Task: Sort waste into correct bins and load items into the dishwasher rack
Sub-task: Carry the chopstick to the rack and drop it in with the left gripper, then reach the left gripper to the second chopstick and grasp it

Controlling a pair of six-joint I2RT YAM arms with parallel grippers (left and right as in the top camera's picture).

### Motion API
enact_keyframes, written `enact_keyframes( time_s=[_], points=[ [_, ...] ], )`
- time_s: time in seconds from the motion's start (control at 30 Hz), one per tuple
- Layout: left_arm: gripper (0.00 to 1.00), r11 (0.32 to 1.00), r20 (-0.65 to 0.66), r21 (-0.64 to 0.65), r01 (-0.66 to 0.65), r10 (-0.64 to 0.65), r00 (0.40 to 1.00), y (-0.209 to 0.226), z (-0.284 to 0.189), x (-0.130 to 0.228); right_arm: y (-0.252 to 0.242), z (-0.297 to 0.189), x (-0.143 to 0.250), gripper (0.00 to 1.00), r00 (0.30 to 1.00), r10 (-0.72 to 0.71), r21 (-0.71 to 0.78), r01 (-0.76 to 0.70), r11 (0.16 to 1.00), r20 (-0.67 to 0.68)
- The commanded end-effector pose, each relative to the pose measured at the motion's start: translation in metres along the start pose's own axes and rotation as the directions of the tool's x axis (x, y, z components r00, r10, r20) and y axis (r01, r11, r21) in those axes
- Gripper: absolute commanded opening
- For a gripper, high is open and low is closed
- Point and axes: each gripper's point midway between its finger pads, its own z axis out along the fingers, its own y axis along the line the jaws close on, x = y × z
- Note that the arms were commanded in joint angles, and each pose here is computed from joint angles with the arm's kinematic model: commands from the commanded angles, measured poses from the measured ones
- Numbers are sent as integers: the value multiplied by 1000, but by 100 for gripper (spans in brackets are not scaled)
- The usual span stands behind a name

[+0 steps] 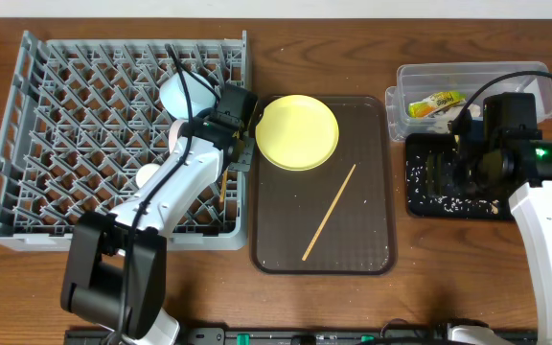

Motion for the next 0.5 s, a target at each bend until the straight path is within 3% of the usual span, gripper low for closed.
enact_keyframes(
  time_s=[0.0,0.27,0.47],
  points=[
    [40,999,37,38,-28,26,999,-8,-12,-8,0,-6,-3,67,1000,-11,8,11,1000,23],
    [41,996,203,90,-6,-12,979,-5,-72,-34,0,-6,-4,67,1000,-12,8,11,1000,24],
    [41,923,206,379,-69,-11,979,-52,-107,-26,0,-6,-4,67,1000,-12,8,11,1000,24]
  ],
)
